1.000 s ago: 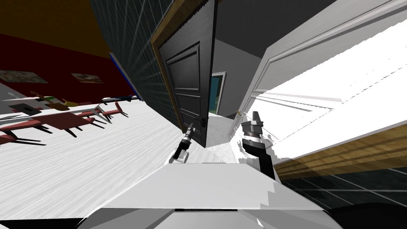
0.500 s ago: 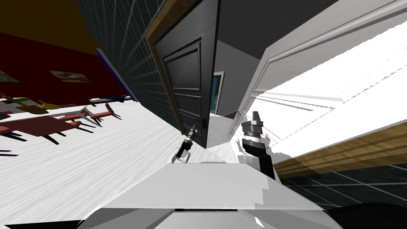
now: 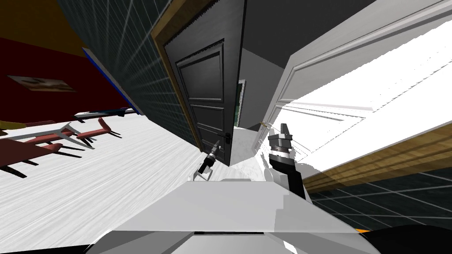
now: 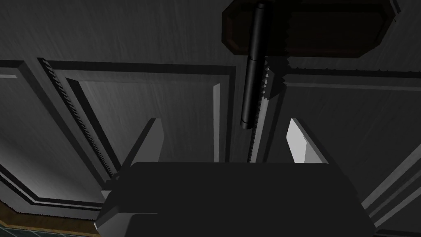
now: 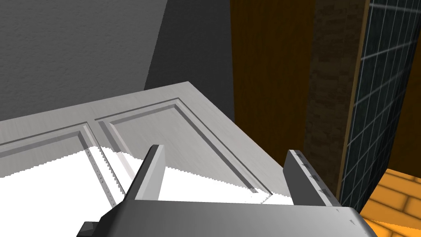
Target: Push the door open
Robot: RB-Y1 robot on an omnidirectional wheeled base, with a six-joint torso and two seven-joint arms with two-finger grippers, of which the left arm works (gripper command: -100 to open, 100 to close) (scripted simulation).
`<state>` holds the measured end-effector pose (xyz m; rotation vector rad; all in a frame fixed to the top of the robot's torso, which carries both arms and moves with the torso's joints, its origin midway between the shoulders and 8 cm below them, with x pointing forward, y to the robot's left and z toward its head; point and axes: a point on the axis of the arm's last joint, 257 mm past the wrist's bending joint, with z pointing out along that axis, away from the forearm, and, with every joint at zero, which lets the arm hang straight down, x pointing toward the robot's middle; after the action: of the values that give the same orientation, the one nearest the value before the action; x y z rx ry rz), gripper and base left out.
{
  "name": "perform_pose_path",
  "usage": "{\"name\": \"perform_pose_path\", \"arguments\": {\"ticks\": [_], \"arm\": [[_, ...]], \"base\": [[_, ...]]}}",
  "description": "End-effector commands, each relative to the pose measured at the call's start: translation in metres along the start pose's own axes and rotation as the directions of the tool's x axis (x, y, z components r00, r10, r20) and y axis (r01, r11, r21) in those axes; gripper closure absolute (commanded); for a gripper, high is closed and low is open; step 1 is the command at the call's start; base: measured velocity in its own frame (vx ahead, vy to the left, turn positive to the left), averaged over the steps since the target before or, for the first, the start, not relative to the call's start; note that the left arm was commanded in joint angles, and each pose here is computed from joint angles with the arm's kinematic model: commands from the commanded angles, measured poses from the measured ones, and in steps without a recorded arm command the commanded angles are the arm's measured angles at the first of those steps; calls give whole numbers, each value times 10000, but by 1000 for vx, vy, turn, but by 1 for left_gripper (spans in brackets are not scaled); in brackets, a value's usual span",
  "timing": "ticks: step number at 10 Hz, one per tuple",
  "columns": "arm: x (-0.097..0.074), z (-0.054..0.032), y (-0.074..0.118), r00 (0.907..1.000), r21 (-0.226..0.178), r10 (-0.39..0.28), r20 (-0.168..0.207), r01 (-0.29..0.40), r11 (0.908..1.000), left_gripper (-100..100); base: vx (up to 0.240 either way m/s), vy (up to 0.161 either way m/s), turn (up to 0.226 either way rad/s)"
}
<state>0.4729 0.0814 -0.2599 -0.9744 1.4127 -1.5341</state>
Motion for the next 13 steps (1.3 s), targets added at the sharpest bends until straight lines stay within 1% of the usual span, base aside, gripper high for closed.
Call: {"name": "perform_pose_path", "arguments": {"ticks": [1,3,4,5,11,13], "arm": [[86,-5,168,9998,-368,46,-215,-54,9993,-100],[144,5,326,9991,-720,103,-422,-133,9973,-100],[129,13,277,9994,-590,81,-350,-101,9982,-100],[119,31,295,9995,-619,77,-315,-96,9980,-100],[56,117,333,9999,-628,21,-110,-28,9980,-100],[55,122,334,9999,-628,18,-103,-25,9980,-100]], "base": [[101,172,-143],[101,163,-119],[43,62,-29],[119,-17,-31],[183,-79,-35],[145,-51,-9]]}}
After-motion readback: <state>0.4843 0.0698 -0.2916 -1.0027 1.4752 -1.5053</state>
